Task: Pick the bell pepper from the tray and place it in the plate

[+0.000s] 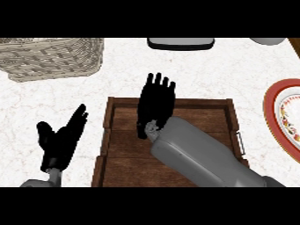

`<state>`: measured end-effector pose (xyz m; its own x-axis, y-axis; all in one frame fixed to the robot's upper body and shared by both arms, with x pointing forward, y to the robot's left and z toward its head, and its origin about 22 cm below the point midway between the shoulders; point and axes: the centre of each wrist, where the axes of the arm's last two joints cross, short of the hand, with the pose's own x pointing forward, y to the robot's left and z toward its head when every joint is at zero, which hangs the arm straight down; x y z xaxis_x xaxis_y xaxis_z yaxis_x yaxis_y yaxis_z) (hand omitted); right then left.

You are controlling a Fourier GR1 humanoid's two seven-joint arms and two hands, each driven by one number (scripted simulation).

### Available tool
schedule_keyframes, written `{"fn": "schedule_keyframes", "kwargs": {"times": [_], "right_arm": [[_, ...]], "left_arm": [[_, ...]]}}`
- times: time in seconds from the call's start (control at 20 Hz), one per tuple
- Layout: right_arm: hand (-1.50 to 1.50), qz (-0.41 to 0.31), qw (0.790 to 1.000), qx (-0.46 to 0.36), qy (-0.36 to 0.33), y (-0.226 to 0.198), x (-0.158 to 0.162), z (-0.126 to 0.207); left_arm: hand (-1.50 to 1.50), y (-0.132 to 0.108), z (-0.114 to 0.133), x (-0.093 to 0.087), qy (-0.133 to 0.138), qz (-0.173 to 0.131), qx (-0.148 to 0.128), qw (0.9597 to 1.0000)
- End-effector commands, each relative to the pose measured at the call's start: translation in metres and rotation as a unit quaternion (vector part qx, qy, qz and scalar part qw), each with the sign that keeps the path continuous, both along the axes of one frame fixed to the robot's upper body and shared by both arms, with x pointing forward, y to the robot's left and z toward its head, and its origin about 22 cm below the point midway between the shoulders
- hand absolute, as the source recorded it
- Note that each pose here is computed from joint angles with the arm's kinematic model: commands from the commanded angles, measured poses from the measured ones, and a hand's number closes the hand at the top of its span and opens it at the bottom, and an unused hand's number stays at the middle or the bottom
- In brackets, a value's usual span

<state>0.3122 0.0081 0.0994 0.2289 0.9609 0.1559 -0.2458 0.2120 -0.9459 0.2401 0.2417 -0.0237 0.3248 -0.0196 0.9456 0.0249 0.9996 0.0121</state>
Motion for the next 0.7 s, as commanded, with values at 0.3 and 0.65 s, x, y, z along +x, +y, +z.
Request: {"fn": "schedule_keyframes", "kwargs": {"times": [0.3,0.65], "right_arm": [[1.50,-0.075,0.992,-0.060,0.086,0.009,0.001,-0.015],[1.50,-0.048,0.994,-0.082,0.059,0.014,0.005,-0.020]], "left_arm": [[0.00,-0.011,-0.004,-0.002,0.019,-0.006,-0.005,0.9998],[0.00,-0.008,-0.014,0.003,0.028,0.007,0.000,0.9996]]}}
